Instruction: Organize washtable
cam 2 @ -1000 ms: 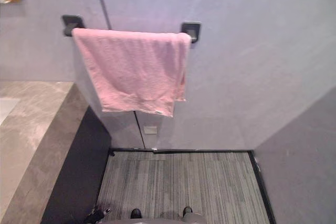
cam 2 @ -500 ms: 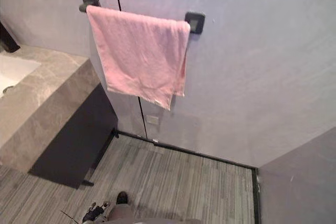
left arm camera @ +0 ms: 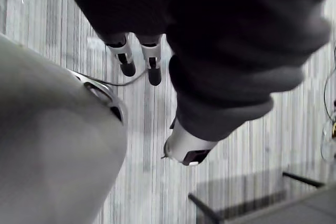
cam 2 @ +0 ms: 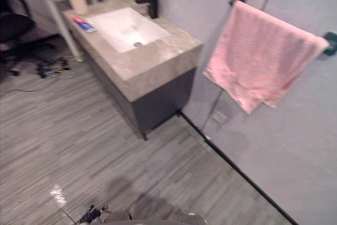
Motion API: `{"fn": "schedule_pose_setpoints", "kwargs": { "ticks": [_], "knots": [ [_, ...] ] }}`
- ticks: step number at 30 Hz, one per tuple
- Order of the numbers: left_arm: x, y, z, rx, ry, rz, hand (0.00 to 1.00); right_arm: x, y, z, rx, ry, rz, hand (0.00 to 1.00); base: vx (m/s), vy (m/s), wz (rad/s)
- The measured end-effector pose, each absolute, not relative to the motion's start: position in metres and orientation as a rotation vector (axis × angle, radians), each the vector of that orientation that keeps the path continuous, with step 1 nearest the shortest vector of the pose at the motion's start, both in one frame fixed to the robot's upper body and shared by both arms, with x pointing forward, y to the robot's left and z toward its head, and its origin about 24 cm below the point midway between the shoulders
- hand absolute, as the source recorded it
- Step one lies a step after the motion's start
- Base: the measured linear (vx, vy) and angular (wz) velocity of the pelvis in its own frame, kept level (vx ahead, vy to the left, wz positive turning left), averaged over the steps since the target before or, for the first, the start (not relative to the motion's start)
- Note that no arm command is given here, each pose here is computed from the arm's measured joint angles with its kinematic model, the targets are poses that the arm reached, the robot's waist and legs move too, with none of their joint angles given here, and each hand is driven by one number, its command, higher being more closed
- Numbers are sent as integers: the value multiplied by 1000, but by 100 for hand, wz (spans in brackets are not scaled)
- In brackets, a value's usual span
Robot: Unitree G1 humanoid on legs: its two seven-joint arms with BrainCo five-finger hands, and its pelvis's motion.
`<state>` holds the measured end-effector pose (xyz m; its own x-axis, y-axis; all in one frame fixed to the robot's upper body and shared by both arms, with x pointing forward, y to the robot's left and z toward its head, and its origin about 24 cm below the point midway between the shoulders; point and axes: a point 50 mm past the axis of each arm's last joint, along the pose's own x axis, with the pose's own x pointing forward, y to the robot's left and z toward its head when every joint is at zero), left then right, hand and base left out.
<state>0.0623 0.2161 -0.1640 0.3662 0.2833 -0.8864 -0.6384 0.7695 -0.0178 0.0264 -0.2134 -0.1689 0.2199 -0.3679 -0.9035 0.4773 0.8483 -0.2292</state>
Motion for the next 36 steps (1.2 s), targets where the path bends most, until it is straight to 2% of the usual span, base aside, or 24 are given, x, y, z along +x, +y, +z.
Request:
{"fn": "schedule_pose_setpoints", "kwargs": {
  "ticks": [2, 9, 11, 18, 22, 33, 36],
  "knots": [
    [63, 208, -165, -381, 1050, 569, 0, 27, -225, -167, 89, 1202, -611, 0, -37, 459, 118],
    [36, 241, -163, -213, 1132, 590, 0, 28, -205, -171, 151, 1225, -630, 0, -27, 222, 27],
    [33, 231, -166, -224, 1154, 584, 0, 27, -207, -171, 184, 1216, -660, 0, -79, 82, 39],
    [16, 233, -167, -286, 1174, 727, 0, 31, -199, -172, 220, 1211, -652, 0, -21, -116, 48],
    [16, 219, -171, -326, 1186, 727, 0, 35, -210, -170, 128, 1208, -601, 0, -8, -160, 10],
    [20, 236, -166, -309, 1151, 757, 0, 44, -187, -173, 142, 1223, -526, 0, 46, 4, 7],
    [31, 235, -165, -324, 1113, 752, 0, 53, -187, -170, 164, 1167, -539, 0, -56, 106, 14]
  ]
}}
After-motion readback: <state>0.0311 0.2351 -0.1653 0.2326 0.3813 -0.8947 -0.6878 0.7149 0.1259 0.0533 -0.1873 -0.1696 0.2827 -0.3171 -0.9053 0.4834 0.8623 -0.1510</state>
